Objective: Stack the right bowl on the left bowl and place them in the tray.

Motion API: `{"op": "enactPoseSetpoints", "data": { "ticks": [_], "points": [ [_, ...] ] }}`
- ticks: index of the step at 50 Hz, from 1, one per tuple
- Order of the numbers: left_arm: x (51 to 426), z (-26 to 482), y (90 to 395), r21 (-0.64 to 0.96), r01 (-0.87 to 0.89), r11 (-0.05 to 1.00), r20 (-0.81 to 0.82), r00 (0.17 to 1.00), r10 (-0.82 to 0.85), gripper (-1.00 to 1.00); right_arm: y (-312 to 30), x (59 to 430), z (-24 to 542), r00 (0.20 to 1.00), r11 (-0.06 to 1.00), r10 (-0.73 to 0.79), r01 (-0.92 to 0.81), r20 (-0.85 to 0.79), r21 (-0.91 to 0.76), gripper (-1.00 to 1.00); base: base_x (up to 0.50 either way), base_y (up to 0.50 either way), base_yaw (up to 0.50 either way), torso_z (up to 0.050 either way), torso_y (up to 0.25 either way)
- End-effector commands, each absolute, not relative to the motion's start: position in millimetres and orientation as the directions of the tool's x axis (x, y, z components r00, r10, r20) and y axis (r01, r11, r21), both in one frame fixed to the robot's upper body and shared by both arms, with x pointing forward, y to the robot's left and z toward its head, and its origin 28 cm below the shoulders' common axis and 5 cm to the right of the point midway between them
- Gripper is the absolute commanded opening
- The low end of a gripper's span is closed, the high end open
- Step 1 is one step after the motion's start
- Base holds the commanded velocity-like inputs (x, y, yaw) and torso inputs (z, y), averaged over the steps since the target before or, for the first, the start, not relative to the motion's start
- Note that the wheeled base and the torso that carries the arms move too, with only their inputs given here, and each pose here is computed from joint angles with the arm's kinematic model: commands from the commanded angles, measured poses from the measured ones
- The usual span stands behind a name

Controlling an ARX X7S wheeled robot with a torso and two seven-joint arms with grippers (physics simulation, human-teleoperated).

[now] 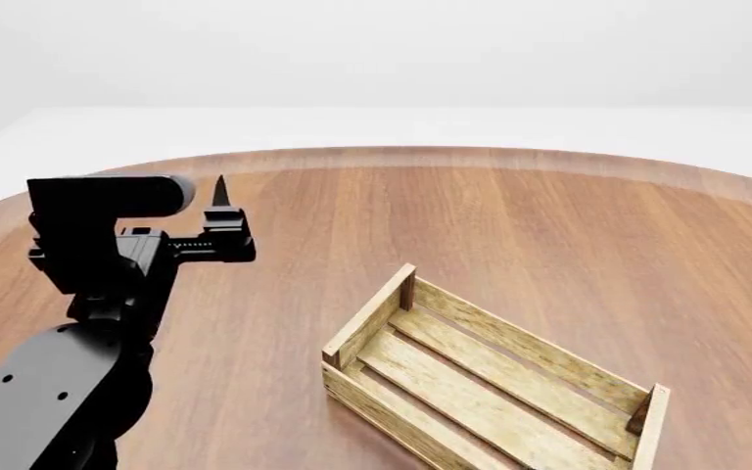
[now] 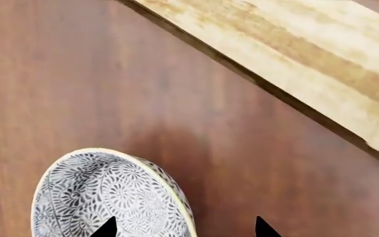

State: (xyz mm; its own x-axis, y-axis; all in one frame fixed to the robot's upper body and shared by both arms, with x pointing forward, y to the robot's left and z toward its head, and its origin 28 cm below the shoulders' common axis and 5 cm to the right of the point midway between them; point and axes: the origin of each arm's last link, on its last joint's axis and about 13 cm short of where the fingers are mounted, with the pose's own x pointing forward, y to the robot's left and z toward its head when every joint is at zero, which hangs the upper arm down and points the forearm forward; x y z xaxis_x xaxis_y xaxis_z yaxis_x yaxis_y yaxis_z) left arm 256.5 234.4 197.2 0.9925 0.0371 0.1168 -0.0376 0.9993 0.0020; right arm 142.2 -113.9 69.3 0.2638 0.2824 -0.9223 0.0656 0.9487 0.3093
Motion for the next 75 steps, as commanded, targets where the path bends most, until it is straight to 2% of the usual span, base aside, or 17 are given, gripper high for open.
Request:
{"op": "enactPoseSetpoints", "data": {
  "ticks": [1,13,14,35,55,75],
  "points": [
    [256,197,234,0.002,-0.038,0.999,0.116,0.992,0.037,1.00,-115,141,63,0.250,0.945,0.290,0.079,-0.924,0.317,1.00,0.00,0.00,0.00,0.000,0.000],
    [255,197,234,0.001,-0.035,0.999,0.118,0.992,0.034,1.00,-116,141,60,0.246,0.944,0.290,0.088,-0.925,0.319,1.00,0.00,0.00,0.00,0.000,0.000],
    [255,197,234,0.002,-0.034,0.999,0.118,0.992,0.034,1.00,-116,141,60,0.245,0.944,0.290,0.088,-0.925,0.319,-1.00,0.00,0.00,0.00,0.000,0.000],
    [256,197,234,0.000,-0.038,0.999,0.119,0.992,0.038,1.00,-114,142,65,0.281,0.952,0.273,0.058,-0.920,0.300,-1.00,0.00,0.00,0.00,0.000,0.000],
    [256,198,235,-0.002,-0.043,0.999,0.122,0.992,0.043,1.00,-105,137,89,0.314,0.931,0.360,-0.058,-0.878,0.361,-1.00,0.00,0.00,0.00,0.000,0.000],
    [257,199,236,-0.003,-0.043,0.999,0.123,0.991,0.043,1.00,-97,144,135,0.405,0.917,0.399,-0.172,-0.822,0.360,-1.00,0.00,0.00,0.00,0.000,0.000]
  ]
}}
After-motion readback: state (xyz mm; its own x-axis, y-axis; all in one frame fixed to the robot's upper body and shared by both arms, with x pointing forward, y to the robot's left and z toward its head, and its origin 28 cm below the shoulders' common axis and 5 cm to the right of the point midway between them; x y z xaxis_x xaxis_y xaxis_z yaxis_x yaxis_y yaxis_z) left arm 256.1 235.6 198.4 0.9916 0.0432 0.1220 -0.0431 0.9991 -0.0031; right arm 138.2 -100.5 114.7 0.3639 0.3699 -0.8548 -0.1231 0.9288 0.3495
